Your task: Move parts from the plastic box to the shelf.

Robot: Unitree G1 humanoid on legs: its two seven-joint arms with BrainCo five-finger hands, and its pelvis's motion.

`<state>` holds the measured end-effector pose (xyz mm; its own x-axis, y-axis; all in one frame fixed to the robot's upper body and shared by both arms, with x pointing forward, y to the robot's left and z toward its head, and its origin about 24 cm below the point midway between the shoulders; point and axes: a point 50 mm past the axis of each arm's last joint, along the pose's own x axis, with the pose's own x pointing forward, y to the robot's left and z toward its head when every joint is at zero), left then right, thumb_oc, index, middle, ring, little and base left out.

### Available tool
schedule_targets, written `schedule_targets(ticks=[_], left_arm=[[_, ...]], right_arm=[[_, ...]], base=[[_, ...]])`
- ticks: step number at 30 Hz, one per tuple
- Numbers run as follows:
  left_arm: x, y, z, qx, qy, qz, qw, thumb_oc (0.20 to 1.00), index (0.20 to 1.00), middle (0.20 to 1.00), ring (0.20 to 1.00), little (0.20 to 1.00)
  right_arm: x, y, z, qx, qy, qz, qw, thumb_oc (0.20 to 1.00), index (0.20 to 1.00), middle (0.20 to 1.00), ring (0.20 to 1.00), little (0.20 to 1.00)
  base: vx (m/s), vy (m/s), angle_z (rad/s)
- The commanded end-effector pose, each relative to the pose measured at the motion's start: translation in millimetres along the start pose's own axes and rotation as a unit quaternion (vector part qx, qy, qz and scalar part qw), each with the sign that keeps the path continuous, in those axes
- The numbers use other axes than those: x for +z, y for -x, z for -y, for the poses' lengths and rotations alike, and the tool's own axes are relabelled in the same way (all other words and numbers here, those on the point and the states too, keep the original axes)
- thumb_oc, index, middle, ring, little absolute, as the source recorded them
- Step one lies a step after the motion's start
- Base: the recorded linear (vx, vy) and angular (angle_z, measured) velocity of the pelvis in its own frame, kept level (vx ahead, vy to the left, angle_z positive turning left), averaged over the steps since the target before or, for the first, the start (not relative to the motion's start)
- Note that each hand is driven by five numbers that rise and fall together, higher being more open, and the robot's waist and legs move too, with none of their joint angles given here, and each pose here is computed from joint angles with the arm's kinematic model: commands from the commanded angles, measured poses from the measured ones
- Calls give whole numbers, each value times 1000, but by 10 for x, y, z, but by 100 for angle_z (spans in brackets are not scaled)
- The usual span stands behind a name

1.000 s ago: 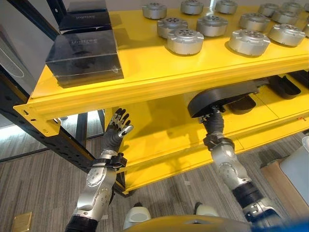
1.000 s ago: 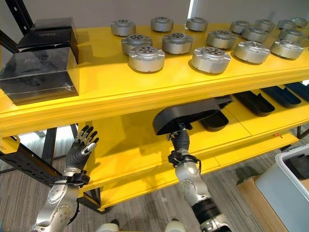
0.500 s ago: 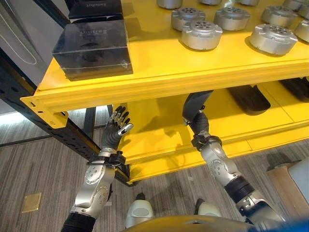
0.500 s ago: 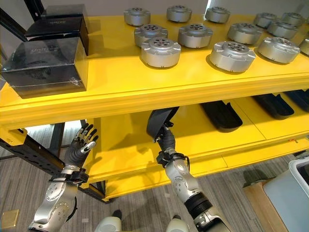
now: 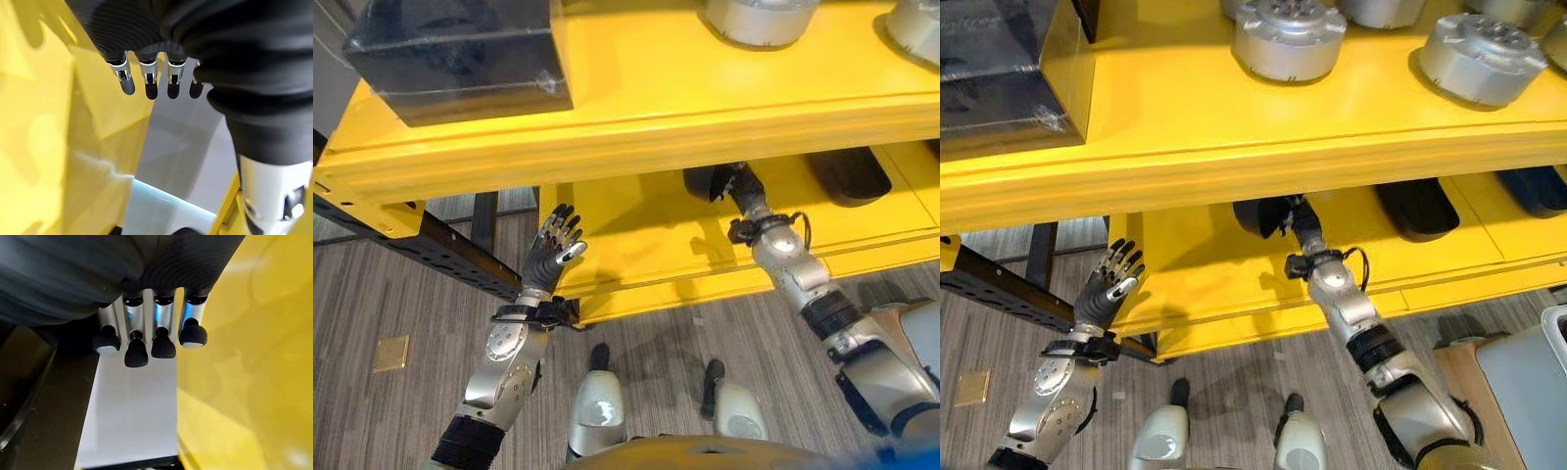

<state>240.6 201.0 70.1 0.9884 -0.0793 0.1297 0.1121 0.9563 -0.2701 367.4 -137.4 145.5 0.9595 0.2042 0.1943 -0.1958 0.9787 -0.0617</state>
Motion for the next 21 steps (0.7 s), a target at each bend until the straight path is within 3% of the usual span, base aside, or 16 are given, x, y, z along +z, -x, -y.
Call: schedule_targets(ticks=[1,21], left_arm=[[266,12,130,-44,4,67,997,1000,1000,1000,1000,1000],[402,-110,297,-69,9,108,992,1000,1000,1000,1000,1000]], right_arm=[[394,-133,-130,17,9,91,996,200,200,200,200,200],[1222,-560,260,-91,173,155,968,200,200,200,200,200]], base=[[-55,-4,5],[-34,-8,7]])
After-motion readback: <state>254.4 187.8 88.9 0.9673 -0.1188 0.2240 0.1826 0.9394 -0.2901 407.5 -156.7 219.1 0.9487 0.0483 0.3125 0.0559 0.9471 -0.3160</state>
